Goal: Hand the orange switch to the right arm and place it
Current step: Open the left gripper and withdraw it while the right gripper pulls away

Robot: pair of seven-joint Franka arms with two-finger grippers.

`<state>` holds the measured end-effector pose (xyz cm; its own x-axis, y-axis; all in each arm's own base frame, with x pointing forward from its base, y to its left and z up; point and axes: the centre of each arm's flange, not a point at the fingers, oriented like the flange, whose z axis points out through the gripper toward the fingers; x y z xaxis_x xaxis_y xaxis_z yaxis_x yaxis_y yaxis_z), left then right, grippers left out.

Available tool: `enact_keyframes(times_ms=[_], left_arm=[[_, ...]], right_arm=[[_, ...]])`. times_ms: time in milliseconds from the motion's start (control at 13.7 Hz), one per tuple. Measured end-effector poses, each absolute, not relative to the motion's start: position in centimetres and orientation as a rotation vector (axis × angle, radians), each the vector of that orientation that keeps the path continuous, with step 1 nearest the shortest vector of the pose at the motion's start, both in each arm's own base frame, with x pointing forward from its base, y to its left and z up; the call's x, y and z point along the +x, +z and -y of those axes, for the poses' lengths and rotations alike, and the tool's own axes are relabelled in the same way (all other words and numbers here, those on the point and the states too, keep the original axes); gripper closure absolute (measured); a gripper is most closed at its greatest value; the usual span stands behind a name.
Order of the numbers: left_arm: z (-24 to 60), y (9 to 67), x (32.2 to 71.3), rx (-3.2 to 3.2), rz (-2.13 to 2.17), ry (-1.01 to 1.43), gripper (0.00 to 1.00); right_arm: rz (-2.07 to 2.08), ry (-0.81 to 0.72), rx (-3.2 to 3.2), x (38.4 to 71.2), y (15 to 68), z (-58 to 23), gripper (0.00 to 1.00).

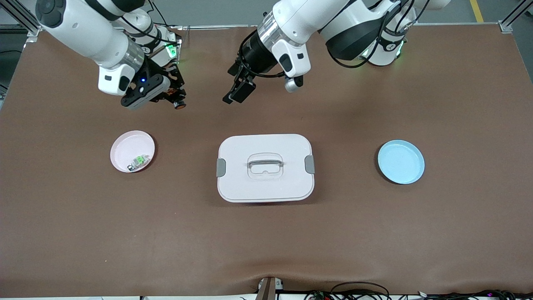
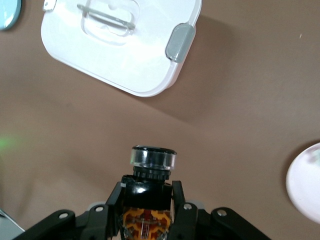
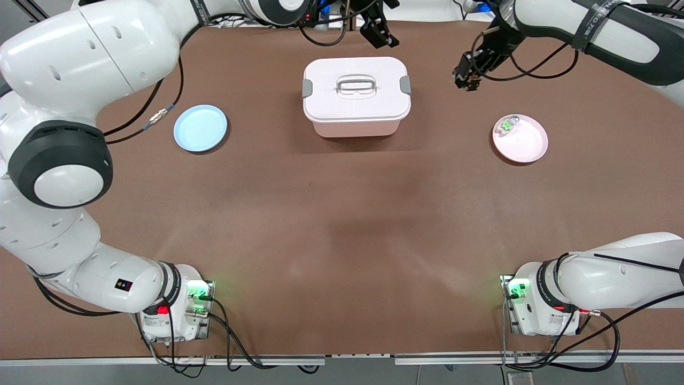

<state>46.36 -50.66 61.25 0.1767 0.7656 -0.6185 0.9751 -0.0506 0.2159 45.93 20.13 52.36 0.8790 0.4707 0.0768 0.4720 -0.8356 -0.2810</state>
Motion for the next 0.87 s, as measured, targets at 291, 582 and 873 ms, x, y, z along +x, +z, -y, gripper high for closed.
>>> enact_keyframes(times_ms=[291,582,873], left_arm=[[49.8,63.1,45.4,1.992,-1.504,-0.338,0.0],[48.1,64.2,45.7,2.114,-1.366,-0.249,0.0],[46.4,64.7,46.2,2.227,-1.232,-0.179,0.0]], right_arm=[[0.984,-0.006,-2.764,46.7,51.9,-17.2,0.58],[1.193,0.01,-2.742,46.9,51.6,-15.8,0.58],[1.366,-0.003,-2.682,47.6,50.8,-13.3,0.58]])
